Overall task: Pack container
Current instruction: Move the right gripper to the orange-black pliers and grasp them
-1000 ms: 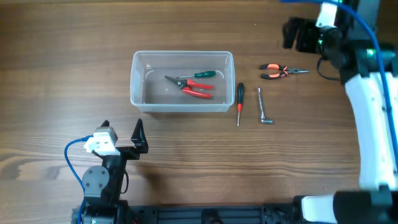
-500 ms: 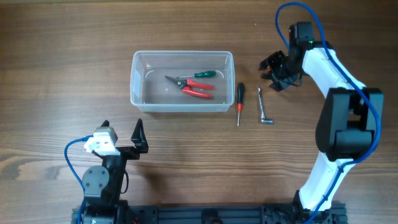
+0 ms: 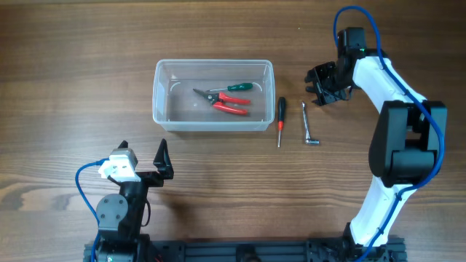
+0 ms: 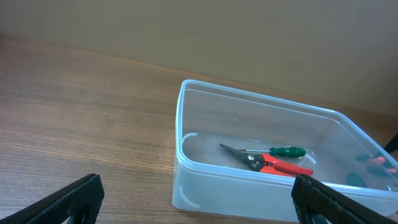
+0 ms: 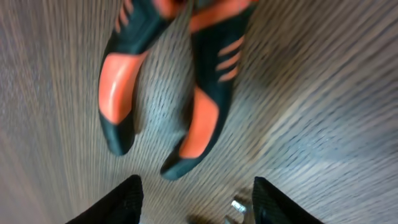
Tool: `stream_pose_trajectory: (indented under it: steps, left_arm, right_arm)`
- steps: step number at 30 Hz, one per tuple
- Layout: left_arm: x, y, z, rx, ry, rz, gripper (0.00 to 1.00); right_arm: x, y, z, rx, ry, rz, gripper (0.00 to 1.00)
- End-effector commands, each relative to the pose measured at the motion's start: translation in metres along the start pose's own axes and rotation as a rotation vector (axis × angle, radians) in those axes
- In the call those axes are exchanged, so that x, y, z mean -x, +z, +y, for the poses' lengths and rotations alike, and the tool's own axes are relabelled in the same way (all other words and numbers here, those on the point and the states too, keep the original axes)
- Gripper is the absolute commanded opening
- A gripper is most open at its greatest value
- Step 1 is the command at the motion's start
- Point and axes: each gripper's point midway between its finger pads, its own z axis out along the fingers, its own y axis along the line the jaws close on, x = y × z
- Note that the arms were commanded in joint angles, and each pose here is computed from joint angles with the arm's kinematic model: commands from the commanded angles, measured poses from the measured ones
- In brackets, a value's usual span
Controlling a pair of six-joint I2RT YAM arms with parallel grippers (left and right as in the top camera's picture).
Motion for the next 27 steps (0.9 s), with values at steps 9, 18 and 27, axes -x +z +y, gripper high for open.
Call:
stream_pose_trajectory:
  steps: [9, 18, 27]
  left_arm:
    - [-0.001, 0.0, 0.002, 0.009, -0.01, 0.0, 1.0]
    - [-0.001, 0.0, 0.002, 0.009, -0.01, 0.001, 1.0]
    - [-0.001, 0.0, 0.002, 0.009, -0.01, 0.0, 1.0]
  right_arm:
    - [0.027, 0.0, -0.028, -0.132, 0.033, -0.159, 0.49]
    - [0.025, 0.023, -0.045, -0.205, -0.005, -0.117, 0.41]
    - [0.038, 0.024, -0.046, -0.203, -0.017, -0.145, 0.52]
